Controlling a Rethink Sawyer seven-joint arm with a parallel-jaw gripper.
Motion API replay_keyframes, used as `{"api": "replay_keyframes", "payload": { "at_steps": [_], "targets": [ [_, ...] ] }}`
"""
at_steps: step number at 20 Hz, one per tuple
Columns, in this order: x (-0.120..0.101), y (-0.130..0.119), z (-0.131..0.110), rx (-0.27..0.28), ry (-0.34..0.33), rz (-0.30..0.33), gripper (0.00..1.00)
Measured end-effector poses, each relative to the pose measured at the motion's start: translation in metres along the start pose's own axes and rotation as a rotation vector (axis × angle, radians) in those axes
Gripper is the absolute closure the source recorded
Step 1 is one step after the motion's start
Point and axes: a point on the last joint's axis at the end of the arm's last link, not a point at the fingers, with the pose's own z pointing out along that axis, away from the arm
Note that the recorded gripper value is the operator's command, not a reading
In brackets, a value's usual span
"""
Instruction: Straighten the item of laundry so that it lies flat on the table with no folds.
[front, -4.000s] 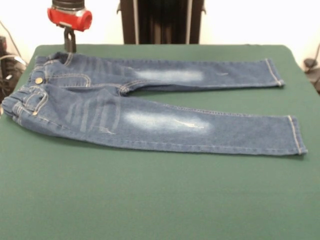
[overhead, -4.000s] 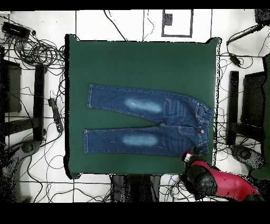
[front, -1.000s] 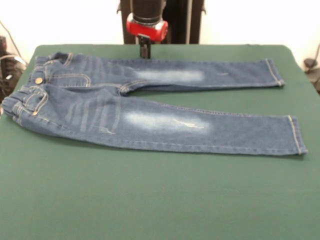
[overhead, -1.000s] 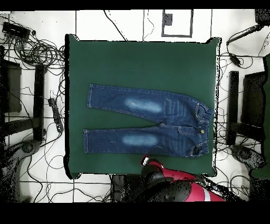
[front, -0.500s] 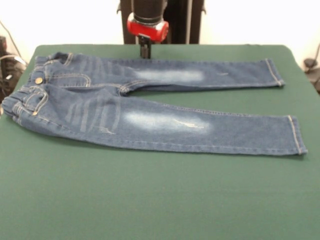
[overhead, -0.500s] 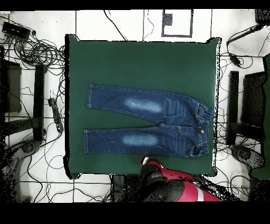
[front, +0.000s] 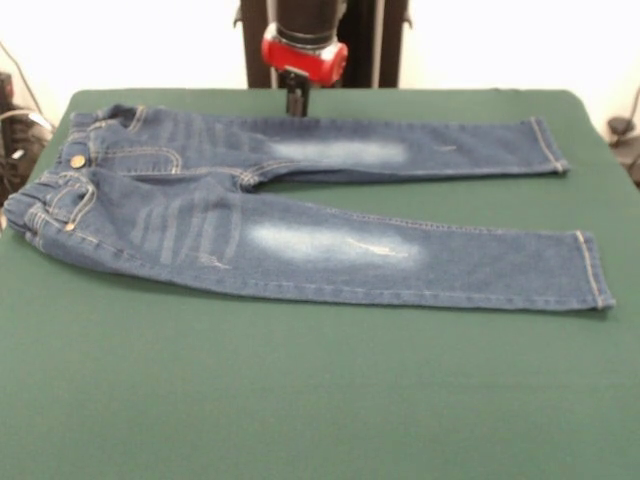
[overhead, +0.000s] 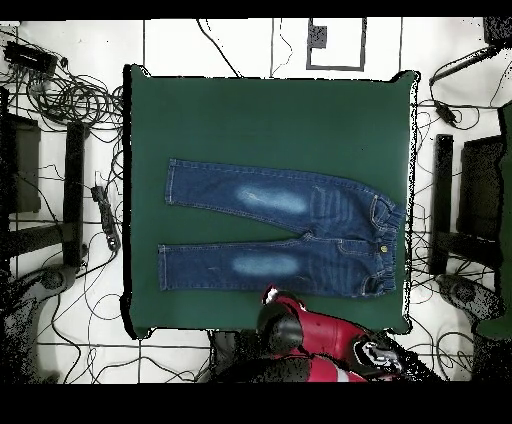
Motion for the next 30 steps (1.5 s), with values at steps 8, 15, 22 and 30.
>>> {"api": "replay_keyframes", "payload": {
  "at_steps": [8, 15, 22, 30],
  "targets": [
    [-0.018, 0.017, -0.026, 0.01, -0.023, 0.016, 1.0],
    [-0.028, 0.023, -0.041, 0.02, -0.014, 0.034, 1.0],
    [-0.03, 0.022, -0.039, 0.021, -0.012, 0.035, 1.0],
    [-0.044, 0.027, -0.035, 0.019, -0.032, 0.043, 1.0]
  ]
}}
